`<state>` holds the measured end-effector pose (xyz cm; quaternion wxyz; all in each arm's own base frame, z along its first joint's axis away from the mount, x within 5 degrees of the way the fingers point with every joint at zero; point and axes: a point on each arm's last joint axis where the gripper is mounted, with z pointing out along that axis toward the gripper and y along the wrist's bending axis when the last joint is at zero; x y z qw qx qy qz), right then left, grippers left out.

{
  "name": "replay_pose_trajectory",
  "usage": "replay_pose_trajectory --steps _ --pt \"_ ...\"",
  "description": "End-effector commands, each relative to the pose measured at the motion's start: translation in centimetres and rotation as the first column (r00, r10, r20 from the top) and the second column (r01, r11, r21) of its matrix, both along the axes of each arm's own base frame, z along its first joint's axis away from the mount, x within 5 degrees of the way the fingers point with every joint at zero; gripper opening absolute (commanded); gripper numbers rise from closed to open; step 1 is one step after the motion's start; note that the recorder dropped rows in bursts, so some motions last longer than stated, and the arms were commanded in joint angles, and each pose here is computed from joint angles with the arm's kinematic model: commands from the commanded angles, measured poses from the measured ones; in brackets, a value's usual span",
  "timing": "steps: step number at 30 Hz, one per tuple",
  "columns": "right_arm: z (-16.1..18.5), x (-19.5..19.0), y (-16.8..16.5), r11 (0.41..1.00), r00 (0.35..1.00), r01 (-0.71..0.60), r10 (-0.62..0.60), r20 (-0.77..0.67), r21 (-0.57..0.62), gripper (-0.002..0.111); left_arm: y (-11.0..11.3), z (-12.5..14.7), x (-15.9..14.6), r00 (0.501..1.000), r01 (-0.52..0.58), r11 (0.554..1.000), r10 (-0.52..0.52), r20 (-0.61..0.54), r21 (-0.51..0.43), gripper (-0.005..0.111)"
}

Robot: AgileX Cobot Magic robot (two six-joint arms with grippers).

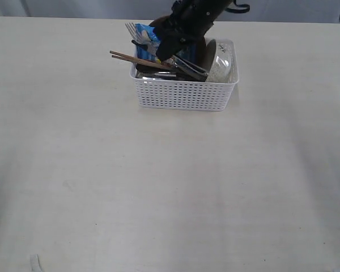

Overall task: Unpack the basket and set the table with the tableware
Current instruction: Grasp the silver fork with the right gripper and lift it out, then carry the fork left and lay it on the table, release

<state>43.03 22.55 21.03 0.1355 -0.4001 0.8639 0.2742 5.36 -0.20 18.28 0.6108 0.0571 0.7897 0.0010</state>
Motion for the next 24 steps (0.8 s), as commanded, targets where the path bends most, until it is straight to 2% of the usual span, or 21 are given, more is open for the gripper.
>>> replay_pose_trajectory --steps 1,6,11,14,18,20,24 --pt "3.6 -0.8 -0.3 1.000 1.000 -0.004 0.003 0.023 0.029 0.002 0.0 -0.1 0.0 1.000 0.005 1.000 -0.005 -0.001 -0.007 0.000" --pt "6.5 -1.7 -0.6 0.993 0.993 0.114 -0.113 -0.010 0.042 0.002 0.0 -0.1 0.0 1.000 0.005 1.000 -0.005 -0.001 -0.007 0.000" --pt "9.6 -4.4 0.0 0.984 0.984 0.178 -0.178 0.012 -0.015 0.002 0.0 -0.1 0.0 1.000 0.005 1.000 -0.005 0.000 -0.004 0.000" --pt "10.4 -6.3 0.7 0.967 0.967 0.250 -0.251 -0.036 -0.044 0.002 0.0 -0.1 0.0 1.000 0.005 1.000 -0.005 0.000 -0.004 0.000" --pt "10.2 -10.4 2.3 0.969 0.963 0.234 -0.242 -0.114 -0.084 0.002 0.0 -0.1 0.0 1.000 0.005 1.000 -0.005 0.000 -0.004 0.000" --pt "9.9 -12.3 3.6 0.966 0.962 0.253 -0.256 -0.091 -0.050 0.002 0.0 -0.1 0.0 1.000 0.005 1.000 -0.005 0.000 -0.004 0.000" --pt "7.0 -18.7 8.7 0.960 0.961 0.274 -0.271 -0.054 0.050 0.002 0.0 -0.1 0.0 1.000 0.005 1.000 -0.005 0.000 -0.004 0.000"
